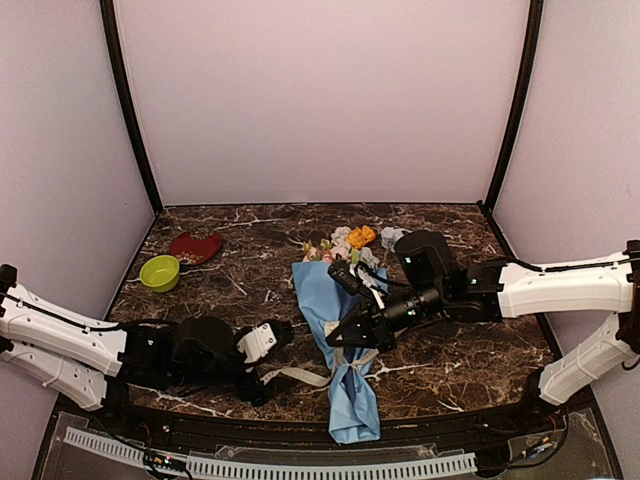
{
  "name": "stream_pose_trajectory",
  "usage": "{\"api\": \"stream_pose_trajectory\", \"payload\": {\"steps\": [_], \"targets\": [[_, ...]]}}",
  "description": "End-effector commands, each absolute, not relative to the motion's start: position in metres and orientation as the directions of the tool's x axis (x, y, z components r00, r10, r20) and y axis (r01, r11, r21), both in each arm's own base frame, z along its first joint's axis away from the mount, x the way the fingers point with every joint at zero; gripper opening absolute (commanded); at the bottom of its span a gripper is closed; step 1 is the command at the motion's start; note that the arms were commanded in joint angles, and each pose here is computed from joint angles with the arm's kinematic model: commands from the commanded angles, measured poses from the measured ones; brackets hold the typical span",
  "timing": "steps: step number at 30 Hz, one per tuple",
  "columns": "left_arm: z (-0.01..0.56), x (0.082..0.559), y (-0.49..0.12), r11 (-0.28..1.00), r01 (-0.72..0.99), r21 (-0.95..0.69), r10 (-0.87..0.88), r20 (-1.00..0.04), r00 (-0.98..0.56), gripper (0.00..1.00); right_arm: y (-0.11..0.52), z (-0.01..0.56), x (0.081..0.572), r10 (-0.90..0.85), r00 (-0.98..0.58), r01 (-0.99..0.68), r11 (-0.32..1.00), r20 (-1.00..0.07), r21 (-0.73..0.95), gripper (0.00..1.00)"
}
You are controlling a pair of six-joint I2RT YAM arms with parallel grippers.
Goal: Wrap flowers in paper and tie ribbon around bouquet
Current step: Pass from the left arm to the right, then pass from the right arm to the left
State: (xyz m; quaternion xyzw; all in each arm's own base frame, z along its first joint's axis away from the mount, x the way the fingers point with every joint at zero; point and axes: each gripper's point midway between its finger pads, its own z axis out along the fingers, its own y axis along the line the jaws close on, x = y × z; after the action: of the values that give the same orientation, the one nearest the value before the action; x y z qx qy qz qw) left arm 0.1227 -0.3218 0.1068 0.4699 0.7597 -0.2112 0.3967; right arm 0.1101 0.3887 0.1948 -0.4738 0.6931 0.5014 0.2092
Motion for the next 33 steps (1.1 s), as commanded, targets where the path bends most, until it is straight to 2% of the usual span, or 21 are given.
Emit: {"api": "stream_pose_trajectory", "payload": {"steps": [1, 5, 10, 15, 22, 24, 26, 27, 28, 31, 32, 33], "targets": [[0.168, 0.121, -0.358, 0.383, 0.919, 0.098, 0.309, -0.951, -0.028, 0.81, 0.395, 0.204, 0.105, -0.426, -0.425, -0.879, -0.014, -0.798, 0.476, 0.00], [0.180, 0.123, -0.385, 0.356, 0.927, 0.116, 0.219, -0.975, 0.037, 0.81, 0.397, 0.205, 0.106, -0.418, -0.425, -0.880, -0.017, -0.803, 0.475, 0.00], [0.182, 0.130, -0.407, 0.368, 0.927, 0.078, 0.091, -0.995, 0.048, 0.89, 0.398, 0.206, 0.107, -0.410, -0.424, -0.883, -0.013, -0.807, 0.470, 0.00], [0.175, 0.142, -0.419, 0.397, 0.917, 0.022, 0.027, -1.000, 0.012, 0.83, 0.399, 0.208, 0.108, -0.405, -0.423, -0.883, -0.017, -0.811, 0.469, 0.00], [0.169, 0.141, -0.432, 0.367, 0.930, 0.005, 0.021, -1.000, -0.003, 0.43, 0.398, 0.204, 0.109, -0.408, -0.424, -0.884, -0.006, -0.808, 0.467, 0.00], [0.167, 0.139, -0.431, 0.360, 0.933, -0.003, 0.024, -1.000, -0.013, 0.27, 0.397, 0.203, 0.110, -0.408, -0.426, -0.885, 0.003, -0.808, 0.465, 0.00], [0.164, 0.140, -0.428, 0.367, 0.930, -0.007, 0.030, -0.999, -0.019, 0.07, 0.396, 0.204, 0.112, -0.407, -0.425, -0.888, 0.015, -0.809, 0.459, 0.00], [0.161, 0.141, -0.426, 0.374, 0.927, -0.008, 0.035, -0.999, -0.022, 0.01, 0.395, 0.203, 0.113, -0.406, -0.426, -0.890, 0.026, -0.808, 0.456, 0.00], [0.160, 0.141, -0.424, 0.379, 0.925, -0.007, 0.040, -0.999, -0.024, 0.00, 0.394, 0.204, 0.116, -0.402, -0.427, -0.892, 0.042, -0.810, 0.450, 0.03], [0.155, 0.142, -0.425, 0.382, 0.924, 0.008, 0.076, -0.997, -0.023, 0.00, 0.386, 0.207, 0.134, -0.376, -0.444, -0.895, 0.148, -0.813, 0.420, 0.48], [0.153, 0.142, -0.426, 0.381, 0.925, 0.011, 0.090, -0.996, -0.025, 0.00, 0.380, 0.208, 0.147, -0.359, -0.455, -0.890, 0.222, -0.815, 0.399, 0.64], [0.151, 0.142, -0.429, 0.379, 0.925, 0.017, 0.104, -0.994, -0.025, 0.00, 0.371, 0.210, 0.163, -0.336, -0.466, -0.875, 0.314, -0.819, 0.369, 0.74]]}}
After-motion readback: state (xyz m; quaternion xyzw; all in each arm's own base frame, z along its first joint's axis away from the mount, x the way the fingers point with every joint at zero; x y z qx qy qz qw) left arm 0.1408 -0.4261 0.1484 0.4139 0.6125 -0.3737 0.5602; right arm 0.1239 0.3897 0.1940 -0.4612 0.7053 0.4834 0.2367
